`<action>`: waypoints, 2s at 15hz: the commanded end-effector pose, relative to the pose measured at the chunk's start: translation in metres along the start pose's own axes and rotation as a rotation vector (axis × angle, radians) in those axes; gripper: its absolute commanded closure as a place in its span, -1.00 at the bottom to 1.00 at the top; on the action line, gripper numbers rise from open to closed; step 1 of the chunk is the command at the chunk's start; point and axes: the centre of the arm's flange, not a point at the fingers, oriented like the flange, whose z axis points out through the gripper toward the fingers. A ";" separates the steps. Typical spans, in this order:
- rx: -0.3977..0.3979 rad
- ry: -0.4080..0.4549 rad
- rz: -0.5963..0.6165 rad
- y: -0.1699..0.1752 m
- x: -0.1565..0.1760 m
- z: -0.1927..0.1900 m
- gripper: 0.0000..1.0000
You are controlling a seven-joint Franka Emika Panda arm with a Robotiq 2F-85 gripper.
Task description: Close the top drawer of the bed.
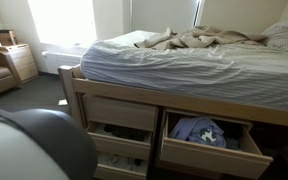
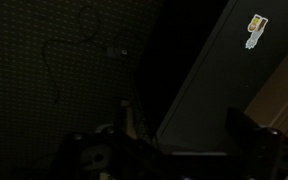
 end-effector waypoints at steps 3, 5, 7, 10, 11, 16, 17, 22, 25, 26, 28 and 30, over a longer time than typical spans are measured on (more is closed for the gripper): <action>-0.049 0.060 -0.192 -0.103 0.000 0.004 -1.00; -0.098 0.094 -0.292 -0.148 -0.009 0.008 -1.00; -0.115 0.127 -0.387 -0.187 -0.018 0.012 -1.00; -0.114 0.201 -0.467 -0.222 0.028 0.016 -1.00; -0.107 0.222 -0.500 -0.223 0.030 0.011 -1.00; -0.083 0.237 -0.538 -0.223 0.042 0.011 -1.00; -0.084 0.240 -0.541 -0.215 0.041 0.009 -1.00; -0.125 0.215 -0.556 -0.245 0.035 0.038 -1.00; -0.130 0.273 -0.676 -0.279 0.007 0.038 -1.00; -0.128 0.300 -0.709 -0.286 -0.004 0.035 -1.00; -0.139 0.360 -0.782 -0.299 -0.023 0.033 -1.00; -0.154 0.426 -0.851 -0.308 -0.048 0.031 -1.00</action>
